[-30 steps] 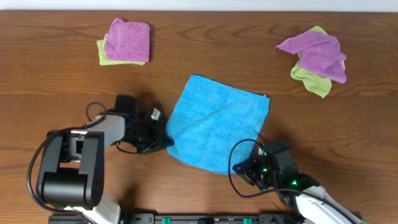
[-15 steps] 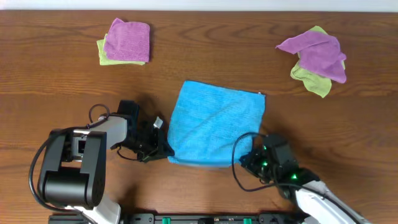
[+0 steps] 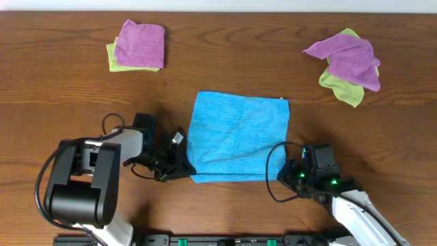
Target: Fold the cloth
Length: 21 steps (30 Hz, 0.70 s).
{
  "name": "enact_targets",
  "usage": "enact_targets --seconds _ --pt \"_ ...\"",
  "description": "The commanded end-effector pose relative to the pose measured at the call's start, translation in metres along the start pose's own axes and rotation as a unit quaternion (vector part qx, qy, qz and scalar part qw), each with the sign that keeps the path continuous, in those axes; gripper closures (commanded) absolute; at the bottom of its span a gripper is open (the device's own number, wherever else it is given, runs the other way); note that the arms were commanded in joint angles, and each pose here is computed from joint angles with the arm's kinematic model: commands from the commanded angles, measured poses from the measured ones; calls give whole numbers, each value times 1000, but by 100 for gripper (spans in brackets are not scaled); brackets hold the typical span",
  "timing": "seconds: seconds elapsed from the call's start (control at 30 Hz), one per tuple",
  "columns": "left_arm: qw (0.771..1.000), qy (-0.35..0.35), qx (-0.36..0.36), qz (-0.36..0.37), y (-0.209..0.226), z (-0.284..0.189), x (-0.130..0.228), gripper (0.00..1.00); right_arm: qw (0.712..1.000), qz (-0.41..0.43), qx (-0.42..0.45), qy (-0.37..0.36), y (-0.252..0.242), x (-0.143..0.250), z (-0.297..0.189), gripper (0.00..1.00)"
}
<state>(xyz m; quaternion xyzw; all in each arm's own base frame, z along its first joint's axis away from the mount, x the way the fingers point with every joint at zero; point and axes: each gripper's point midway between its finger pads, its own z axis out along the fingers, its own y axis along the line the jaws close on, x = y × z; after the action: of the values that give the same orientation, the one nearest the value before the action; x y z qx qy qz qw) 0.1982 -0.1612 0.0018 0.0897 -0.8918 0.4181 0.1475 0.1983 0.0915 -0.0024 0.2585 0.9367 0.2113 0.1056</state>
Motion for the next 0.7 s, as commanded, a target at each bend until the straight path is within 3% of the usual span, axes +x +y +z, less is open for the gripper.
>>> enact_targets --seconds 0.0,0.23,0.4,0.67 --pt "1000 18 -5 -12 0 8 10 94 1000 -6 16 -24 -5 -12 -3 99" --pt "999 -25 -9 22 -30 -5 9 94 1000 -6 12 -16 -1 -4 -21 99" --pt "996 -81 -14 38 -49 -25 5 94 998 -22 -21 -51 20 -16 -44 99" --pt "994 -106 -10 22 -57 -34 4 94 994 -28 -18 -107 35 -43 -67 99"
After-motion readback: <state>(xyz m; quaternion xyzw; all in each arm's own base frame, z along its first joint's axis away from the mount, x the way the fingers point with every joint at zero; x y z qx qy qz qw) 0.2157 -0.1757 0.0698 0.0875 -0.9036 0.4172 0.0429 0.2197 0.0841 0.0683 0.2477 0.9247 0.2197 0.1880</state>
